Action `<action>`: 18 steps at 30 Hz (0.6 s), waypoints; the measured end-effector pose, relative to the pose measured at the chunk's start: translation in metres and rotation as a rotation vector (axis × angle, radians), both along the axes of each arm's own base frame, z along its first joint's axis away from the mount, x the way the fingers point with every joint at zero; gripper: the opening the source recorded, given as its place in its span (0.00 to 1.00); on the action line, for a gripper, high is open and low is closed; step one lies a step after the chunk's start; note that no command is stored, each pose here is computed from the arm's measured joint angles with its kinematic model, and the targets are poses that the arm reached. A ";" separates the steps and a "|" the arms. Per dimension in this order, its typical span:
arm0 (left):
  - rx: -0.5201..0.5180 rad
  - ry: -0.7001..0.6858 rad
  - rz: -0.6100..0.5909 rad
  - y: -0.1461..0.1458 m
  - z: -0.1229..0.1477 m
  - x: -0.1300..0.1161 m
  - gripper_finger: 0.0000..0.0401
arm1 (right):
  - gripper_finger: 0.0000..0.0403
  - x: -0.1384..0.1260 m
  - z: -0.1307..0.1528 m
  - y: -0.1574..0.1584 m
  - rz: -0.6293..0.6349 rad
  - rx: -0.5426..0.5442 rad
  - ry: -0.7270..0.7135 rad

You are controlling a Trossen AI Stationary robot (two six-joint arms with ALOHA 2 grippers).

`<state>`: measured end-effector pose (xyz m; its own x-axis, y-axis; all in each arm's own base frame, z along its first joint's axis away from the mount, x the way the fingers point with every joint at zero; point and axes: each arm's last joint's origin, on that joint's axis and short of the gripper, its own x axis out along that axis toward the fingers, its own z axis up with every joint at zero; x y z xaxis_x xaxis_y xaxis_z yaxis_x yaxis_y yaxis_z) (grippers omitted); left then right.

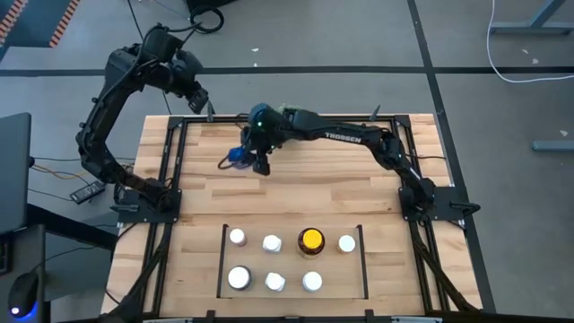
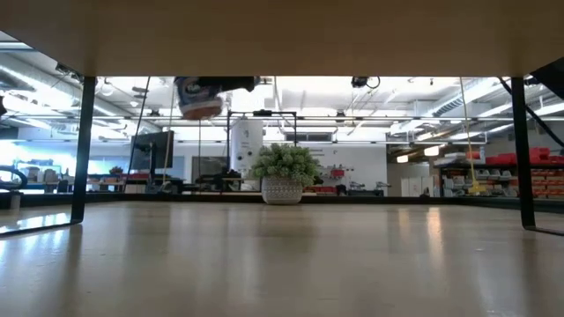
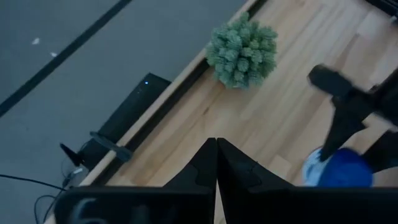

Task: Pick and place medicine bottles onto shelf by color
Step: Put the blue pill bottle on the shelf

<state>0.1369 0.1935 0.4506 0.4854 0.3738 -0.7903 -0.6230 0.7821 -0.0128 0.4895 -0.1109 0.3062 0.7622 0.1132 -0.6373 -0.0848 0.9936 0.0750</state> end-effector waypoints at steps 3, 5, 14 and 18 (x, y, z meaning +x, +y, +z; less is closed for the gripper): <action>0.020 -0.002 0.017 -0.001 0.003 -0.008 0.03 | 0.41 -0.007 0.017 -0.005 0.005 0.034 0.005; 0.033 -0.007 0.033 -0.002 0.006 -0.014 0.03 | 0.41 -0.011 0.026 -0.007 0.004 0.043 -0.001; 0.070 -0.028 0.087 -0.002 0.012 -0.029 0.04 | 0.41 -0.053 0.073 0.000 -0.077 0.026 0.029; 0.068 -0.063 0.079 -0.002 0.013 -0.027 0.03 | 0.41 -0.070 0.084 0.007 -0.116 0.011 0.096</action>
<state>0.1098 0.1918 0.4641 0.5006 0.4645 -0.7305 -0.6820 0.7313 -0.0024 0.4190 -0.1039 0.3904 0.7061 0.0349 -0.7072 0.0388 0.9954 0.0878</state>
